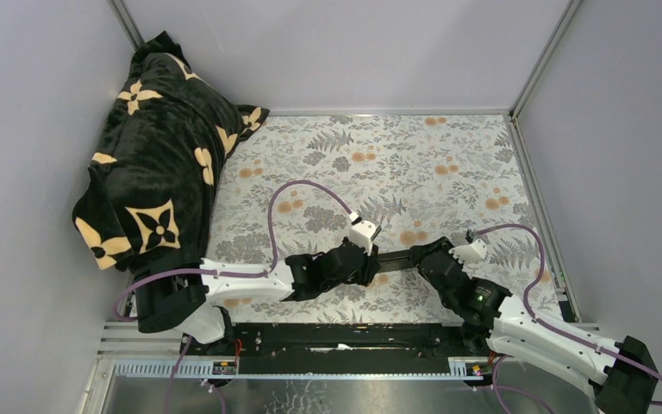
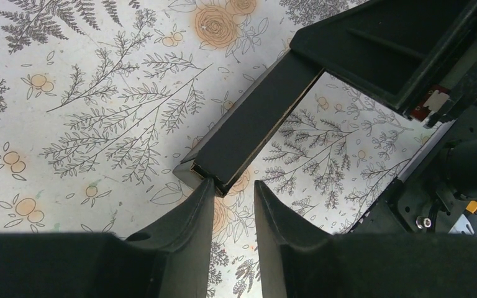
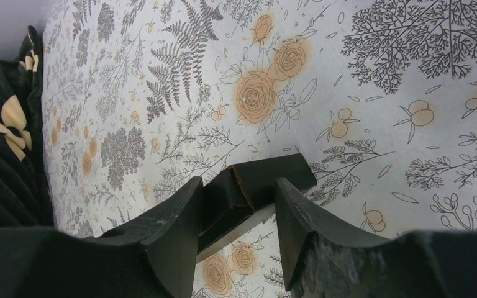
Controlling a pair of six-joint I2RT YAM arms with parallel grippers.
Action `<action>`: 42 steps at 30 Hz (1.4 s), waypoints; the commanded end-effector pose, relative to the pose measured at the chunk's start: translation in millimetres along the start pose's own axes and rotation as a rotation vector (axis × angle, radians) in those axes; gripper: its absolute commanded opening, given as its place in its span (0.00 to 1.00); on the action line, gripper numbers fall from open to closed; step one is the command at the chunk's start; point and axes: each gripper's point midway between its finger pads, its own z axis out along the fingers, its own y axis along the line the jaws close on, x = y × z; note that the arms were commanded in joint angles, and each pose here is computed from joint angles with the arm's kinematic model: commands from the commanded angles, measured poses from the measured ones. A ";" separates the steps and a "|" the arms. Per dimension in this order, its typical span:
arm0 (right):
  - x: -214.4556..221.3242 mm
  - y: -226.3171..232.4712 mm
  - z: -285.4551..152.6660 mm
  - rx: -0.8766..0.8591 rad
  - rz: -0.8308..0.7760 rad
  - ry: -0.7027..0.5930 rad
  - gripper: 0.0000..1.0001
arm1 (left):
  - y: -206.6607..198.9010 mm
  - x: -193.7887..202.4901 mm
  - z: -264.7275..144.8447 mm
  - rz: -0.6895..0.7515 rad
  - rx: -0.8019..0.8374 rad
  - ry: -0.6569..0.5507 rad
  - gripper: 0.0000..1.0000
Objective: Fold the paper box
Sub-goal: Close the paper box at the center of the board.
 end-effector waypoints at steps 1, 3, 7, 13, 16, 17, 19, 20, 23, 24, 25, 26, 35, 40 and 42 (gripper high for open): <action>17.5 -8.6 0.5 0.025 -0.033 0.073 0.47 | 6.2 39.8 -0.4 0.004 0.034 0.110 0.36; 17.8 -7.8 0.8 0.027 -0.037 0.074 0.47 | 2.5 38.5 -1.6 -0.009 0.066 0.102 0.36; 19.8 -7.3 1.8 0.029 -0.039 0.080 0.47 | -0.4 37.6 -4.3 -0.019 0.102 0.099 0.38; 21.4 -7.6 2.9 0.031 -0.041 0.083 0.47 | -4.4 34.3 -7.4 -0.042 0.148 0.072 0.41; 22.5 -9.2 3.2 0.033 -0.039 0.086 0.47 | -5.3 32.6 -8.0 -0.054 0.163 0.062 0.42; 22.9 -9.9 3.3 0.034 -0.037 0.087 0.47 | -6.1 32.7 -8.3 -0.057 0.170 0.061 0.43; 23.4 -10.9 3.4 0.033 -0.035 0.087 0.47 | -6.2 32.2 -8.5 -0.069 0.179 0.056 0.45; 23.6 -11.7 3.4 0.034 -0.035 0.088 0.47 | -6.3 32.4 -8.4 -0.073 0.185 0.055 0.45; 23.7 -13.2 3.3 0.037 -0.035 0.088 0.47 | -4.4 32.8 -9.3 -0.088 0.191 0.054 0.47; 23.2 -12.7 3.2 0.036 -0.034 0.086 0.47 | -3.1 33.0 -9.7 -0.092 0.188 0.055 0.47; 23.1 -12.5 3.0 0.035 -0.034 0.086 0.47 | -1.4 32.7 -10.0 -0.095 0.182 0.056 0.47; 22.9 -12.3 2.9 0.035 -0.032 0.086 0.47 | 0.7 32.6 -10.6 -0.097 0.174 0.058 0.48; 21.7 -13.5 2.7 0.041 -0.037 0.081 0.47 | 31.6 22.7 -25.0 -0.107 0.035 0.017 0.48; 19.8 -12.3 2.4 0.042 -0.040 0.076 0.47 | 34.0 15.2 -30.7 -0.108 0.021 -0.006 0.49; 19.8 -11.7 2.4 0.041 -0.041 0.076 0.47 | 34.6 14.1 -31.2 -0.114 0.020 -0.015 0.49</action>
